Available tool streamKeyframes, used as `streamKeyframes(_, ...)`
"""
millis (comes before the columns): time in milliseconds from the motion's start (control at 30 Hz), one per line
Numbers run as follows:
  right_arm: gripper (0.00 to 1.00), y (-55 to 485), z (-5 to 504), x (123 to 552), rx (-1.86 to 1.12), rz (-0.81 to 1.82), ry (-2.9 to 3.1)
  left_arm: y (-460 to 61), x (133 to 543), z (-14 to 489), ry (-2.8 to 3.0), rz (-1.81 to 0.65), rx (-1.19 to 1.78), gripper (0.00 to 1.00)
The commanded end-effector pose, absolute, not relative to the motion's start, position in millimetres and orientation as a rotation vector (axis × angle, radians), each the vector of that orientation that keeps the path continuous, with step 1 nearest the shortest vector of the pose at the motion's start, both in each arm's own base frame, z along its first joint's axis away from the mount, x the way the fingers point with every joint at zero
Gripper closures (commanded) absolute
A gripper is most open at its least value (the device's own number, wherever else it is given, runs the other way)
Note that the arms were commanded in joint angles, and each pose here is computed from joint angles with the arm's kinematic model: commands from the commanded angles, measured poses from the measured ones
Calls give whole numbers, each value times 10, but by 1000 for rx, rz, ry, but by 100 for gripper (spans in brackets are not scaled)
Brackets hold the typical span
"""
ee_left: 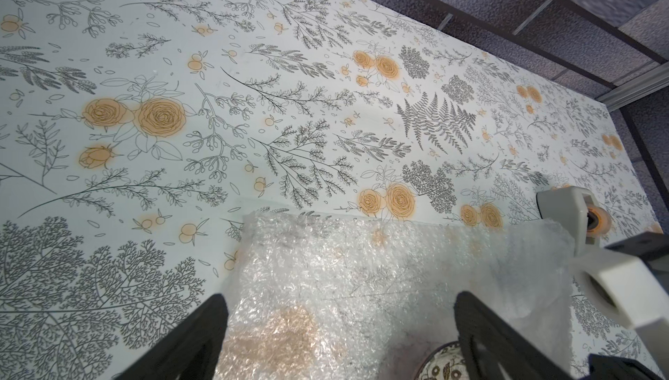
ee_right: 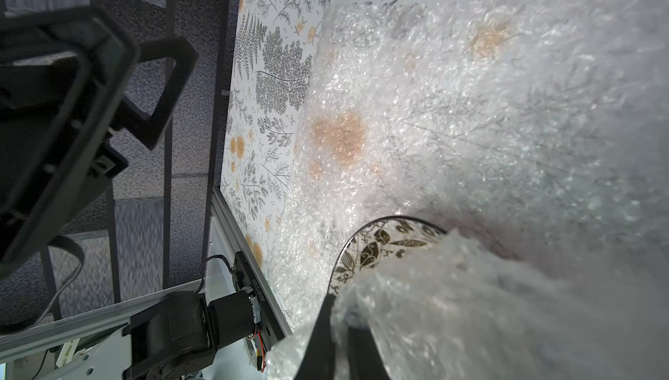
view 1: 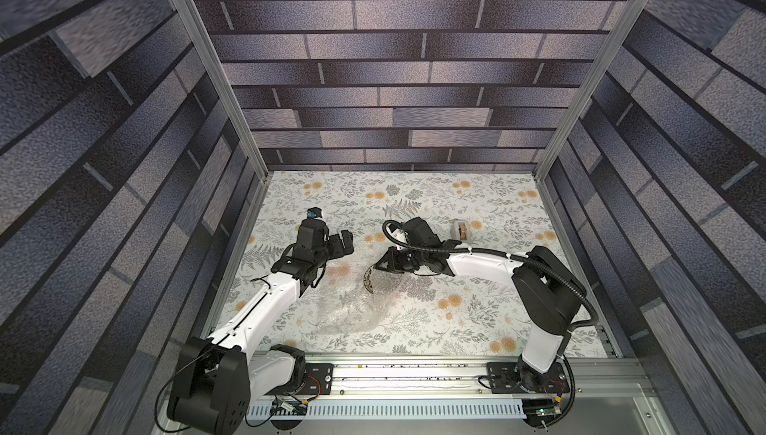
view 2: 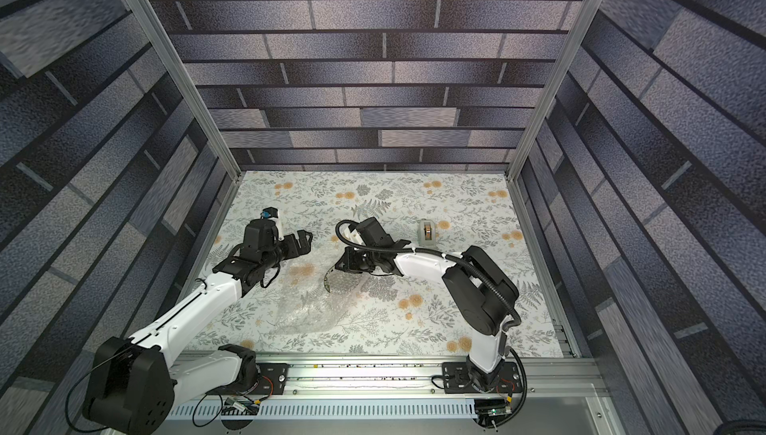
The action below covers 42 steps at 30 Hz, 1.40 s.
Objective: Wrap bowls in bubble wrap
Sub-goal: Wrap the bowl in bubble wrap.
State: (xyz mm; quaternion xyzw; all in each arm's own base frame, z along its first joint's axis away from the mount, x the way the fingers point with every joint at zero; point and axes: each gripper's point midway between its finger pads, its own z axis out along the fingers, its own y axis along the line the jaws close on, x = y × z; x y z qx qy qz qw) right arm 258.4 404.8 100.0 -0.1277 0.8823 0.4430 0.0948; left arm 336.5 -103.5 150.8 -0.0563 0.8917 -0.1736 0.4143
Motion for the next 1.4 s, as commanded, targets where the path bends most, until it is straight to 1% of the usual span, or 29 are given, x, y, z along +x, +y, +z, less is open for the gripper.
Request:
streamKeyframes(0, 90, 4180, 1079, 2615, -408, 1350, 2576, -1106, 3271, 1482, 2232, -435, -93, 0)
streamKeyframes(67, 87, 4187, 1051, 2616, -409, 1345, 2581, -1160, 3228, 1468, 2230, -442, -73, 0)
streamKeyframes(233, 75, 4191, 968, 2596, -410, 1336, 2599, -1280, 3112, 1398, 2252, -440, -20, 0)
streamKeyframes(267, 71, 4197, 946, 2579, -410, 1336, 2605, -1289, 3091, 1380, 2260, -435, -13, 0)
streamKeyframes(333, 59, 4191, 903, 2572, -408, 1330, 2612, -1293, 3065, 1354, 2271, -425, -5, 0)
streamKeyframes(367, 55, 4192, 885, 2561, -411, 1328, 2613, -1296, 3051, 1336, 2278, -422, -2, 0)
streamKeyframes(533, 47, 4195, 839, 2563, -382, 1348, 2609, -1342, 3012, 1324, 2288, -423, 21, 0)
streamKeyframes(733, 44, 4214, 872, 2569, -358, 1378, 2593, -1383, 2840, 1195, 2335, -400, 65, 0)
streamKeyframes(1000, 41, 4234, 945, 2549, -388, 1417, 2554, -1418, 2682, 1033, 2364, -443, 67, 0)
streamKeyframes(1067, 40, 4148, 816, 2489, -374, 1396, 2592, -1484, 2653, 1005, 2368, -472, 88, 0)
streamKeyframes(1200, 40, 4132, 802, 2477, -369, 1391, 2602, -1583, 2606, 990, 2348, -523, 124, 0)
streamKeyframes(1367, 39, 4131, 801, 2491, -343, 1388, 2604, -1572, 2522, 922, 2364, -534, 123, 0)
